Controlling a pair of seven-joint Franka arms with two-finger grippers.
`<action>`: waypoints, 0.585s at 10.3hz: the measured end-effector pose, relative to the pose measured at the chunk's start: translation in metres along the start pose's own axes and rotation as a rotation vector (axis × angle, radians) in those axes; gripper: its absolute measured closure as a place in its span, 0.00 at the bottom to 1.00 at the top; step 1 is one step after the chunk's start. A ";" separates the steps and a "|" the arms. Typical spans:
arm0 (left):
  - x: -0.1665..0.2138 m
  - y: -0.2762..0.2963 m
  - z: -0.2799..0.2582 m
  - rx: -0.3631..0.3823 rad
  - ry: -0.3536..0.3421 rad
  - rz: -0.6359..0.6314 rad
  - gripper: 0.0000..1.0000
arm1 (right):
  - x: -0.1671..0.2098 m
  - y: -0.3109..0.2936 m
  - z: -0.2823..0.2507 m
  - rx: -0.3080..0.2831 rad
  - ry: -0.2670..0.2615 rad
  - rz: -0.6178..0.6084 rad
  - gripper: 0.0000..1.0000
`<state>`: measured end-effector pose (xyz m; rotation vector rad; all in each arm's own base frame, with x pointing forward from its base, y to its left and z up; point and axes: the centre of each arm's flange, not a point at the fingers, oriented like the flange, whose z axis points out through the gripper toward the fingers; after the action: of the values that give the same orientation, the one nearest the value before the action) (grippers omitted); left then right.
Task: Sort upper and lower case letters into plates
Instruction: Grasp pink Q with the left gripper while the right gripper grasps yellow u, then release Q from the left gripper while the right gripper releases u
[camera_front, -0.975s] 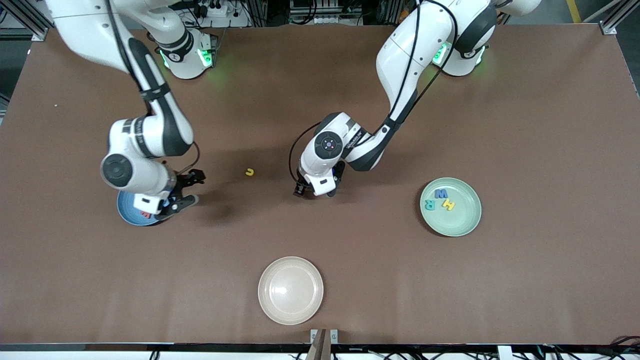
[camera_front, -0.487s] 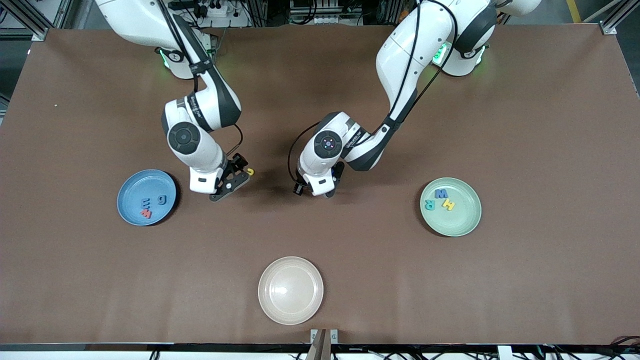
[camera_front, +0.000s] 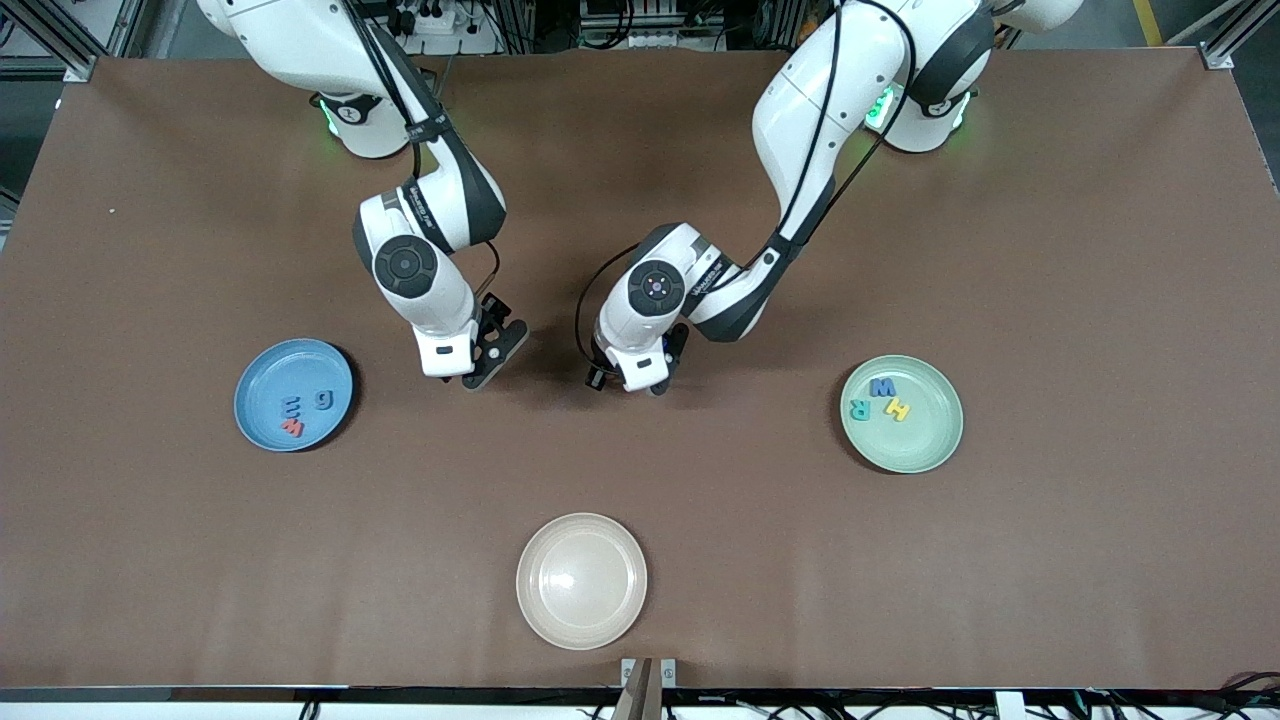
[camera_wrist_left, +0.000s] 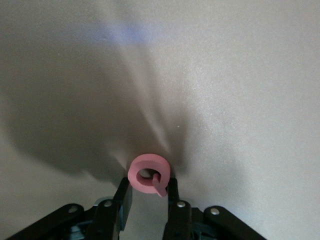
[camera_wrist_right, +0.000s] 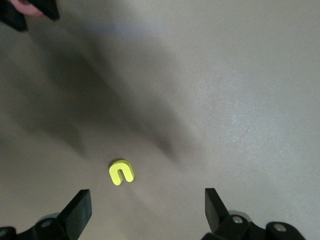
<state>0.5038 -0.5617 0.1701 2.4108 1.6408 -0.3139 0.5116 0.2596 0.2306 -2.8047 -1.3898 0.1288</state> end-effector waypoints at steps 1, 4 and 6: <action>0.000 0.000 0.000 0.000 0.000 0.000 0.67 | -0.002 0.001 0.003 -0.002 0.001 -0.017 0.00; 0.003 0.002 -0.001 0.000 0.002 -0.004 0.67 | -0.017 -0.010 0.027 -0.021 0.021 -0.039 0.00; 0.008 0.004 -0.003 0.007 0.005 -0.012 0.67 | -0.017 -0.026 0.035 -0.037 0.041 -0.067 0.00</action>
<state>0.5110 -0.5550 0.1706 2.4098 1.6591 -0.3155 0.4784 0.2609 0.1980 -2.7697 -1.4904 0.0454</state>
